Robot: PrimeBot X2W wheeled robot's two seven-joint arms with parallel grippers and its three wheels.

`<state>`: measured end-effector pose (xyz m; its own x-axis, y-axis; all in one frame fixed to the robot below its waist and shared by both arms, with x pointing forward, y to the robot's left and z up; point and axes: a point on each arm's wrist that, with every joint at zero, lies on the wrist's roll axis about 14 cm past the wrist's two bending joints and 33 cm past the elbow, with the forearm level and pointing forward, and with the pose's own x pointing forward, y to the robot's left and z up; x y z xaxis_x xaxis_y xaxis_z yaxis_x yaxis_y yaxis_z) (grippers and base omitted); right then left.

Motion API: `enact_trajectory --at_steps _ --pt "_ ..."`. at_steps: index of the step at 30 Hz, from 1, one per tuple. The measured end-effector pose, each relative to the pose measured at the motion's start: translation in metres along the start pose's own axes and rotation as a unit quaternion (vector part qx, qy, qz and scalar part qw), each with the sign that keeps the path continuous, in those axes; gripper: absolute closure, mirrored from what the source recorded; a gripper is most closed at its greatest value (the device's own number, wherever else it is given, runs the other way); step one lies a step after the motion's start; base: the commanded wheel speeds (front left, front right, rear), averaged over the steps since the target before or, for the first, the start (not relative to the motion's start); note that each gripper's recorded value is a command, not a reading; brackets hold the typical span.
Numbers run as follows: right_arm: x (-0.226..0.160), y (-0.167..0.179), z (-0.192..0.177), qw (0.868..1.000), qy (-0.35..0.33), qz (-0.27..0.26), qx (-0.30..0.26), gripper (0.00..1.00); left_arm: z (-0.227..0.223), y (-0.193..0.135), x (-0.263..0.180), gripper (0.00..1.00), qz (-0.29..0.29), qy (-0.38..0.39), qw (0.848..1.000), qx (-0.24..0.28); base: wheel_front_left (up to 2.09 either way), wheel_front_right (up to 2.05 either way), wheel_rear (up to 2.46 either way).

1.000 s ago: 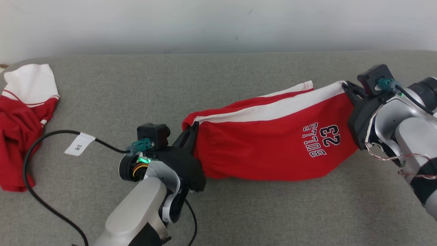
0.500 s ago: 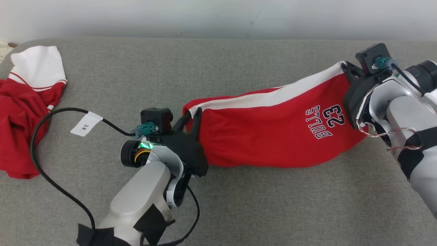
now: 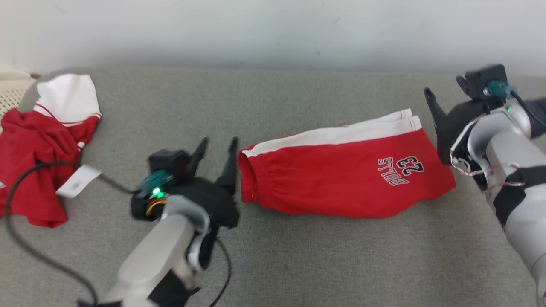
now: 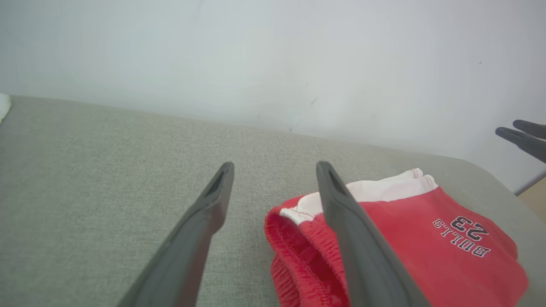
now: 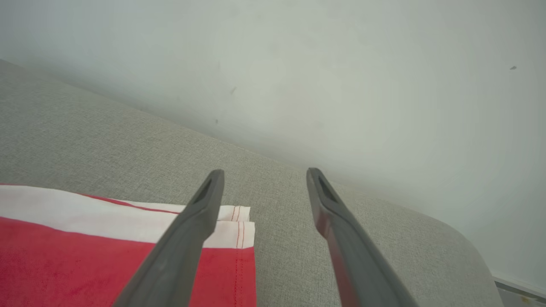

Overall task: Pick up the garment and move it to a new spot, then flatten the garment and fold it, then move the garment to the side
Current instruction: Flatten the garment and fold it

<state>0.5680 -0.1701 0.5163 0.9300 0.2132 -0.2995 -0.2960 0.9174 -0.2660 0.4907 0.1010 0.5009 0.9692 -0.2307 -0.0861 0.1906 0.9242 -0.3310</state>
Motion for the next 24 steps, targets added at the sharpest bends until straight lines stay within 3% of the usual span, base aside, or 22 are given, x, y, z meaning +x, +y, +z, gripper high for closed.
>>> enact_trajectory --at_steps 5,14,24 --pt "-0.022 0.000 -0.014 0.999 0.001 -0.011 0.031 0.00 0.042 0.017 -0.036 0.00 0.026 -0.085 0.996 0.013 0.00 0.00 0.00" --pt "-0.059 -0.005 -0.063 0.992 0.029 -0.049 0.111 0.00 0.035 0.017 -0.116 0.00 0.043 -0.126 0.991 0.029 0.00 0.00 0.00" --pt "-0.053 0.007 -0.102 0.984 0.079 -0.050 0.154 0.00 0.024 0.009 -0.135 0.00 0.056 -0.129 0.990 0.011 0.00 0.00 0.00"
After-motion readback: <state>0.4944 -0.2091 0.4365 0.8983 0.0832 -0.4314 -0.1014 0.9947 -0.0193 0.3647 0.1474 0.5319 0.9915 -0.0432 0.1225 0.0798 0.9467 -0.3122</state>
